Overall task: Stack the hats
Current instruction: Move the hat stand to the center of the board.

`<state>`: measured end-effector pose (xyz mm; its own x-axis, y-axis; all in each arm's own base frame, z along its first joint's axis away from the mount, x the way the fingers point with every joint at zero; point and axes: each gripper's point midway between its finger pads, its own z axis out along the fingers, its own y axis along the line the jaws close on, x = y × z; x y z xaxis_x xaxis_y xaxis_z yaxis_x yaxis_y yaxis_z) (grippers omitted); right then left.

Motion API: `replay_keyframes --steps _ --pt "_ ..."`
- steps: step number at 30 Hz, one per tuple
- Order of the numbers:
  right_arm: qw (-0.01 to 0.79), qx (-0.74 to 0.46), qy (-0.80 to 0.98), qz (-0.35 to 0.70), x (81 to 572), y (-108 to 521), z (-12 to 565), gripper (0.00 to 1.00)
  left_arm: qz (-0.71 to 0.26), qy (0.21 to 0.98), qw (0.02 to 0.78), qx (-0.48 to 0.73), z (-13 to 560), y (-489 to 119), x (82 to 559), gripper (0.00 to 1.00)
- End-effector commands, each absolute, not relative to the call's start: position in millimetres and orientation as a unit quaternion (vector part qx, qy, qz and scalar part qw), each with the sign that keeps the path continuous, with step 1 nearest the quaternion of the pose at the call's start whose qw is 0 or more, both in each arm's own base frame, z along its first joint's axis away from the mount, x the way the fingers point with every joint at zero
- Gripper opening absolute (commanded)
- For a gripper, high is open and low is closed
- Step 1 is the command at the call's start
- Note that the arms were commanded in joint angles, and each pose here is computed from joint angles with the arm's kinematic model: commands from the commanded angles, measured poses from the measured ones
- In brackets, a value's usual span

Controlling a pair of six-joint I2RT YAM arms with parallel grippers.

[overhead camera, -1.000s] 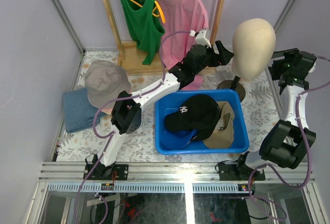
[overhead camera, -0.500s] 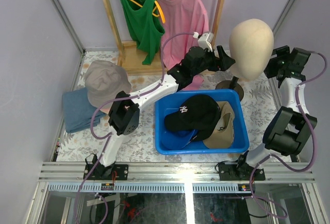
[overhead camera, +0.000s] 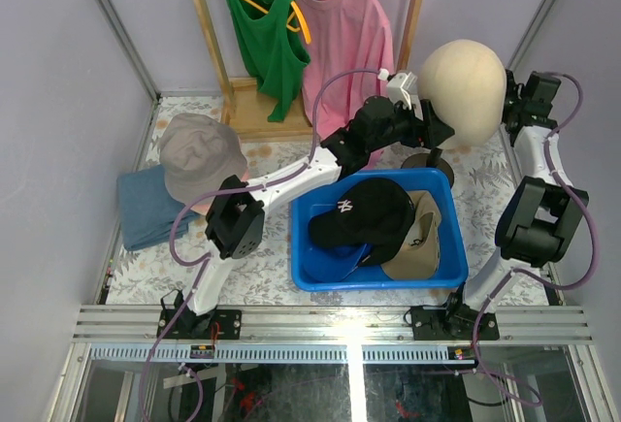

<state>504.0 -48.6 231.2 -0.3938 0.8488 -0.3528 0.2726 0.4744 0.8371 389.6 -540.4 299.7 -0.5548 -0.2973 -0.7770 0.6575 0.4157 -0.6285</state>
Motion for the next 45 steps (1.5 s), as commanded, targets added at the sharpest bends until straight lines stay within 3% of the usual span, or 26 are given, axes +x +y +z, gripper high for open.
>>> replay_keyframes --steps 1,45 --pt "0.375 0.277 0.776 0.424 499 11 255 0.80 -0.553 0.656 0.493 0.141 342 -542 381 0.76" --pt "0.275 0.085 0.768 0.572 519 216 289 0.82 -0.432 0.672 0.577 0.168 363 -492 400 0.77"
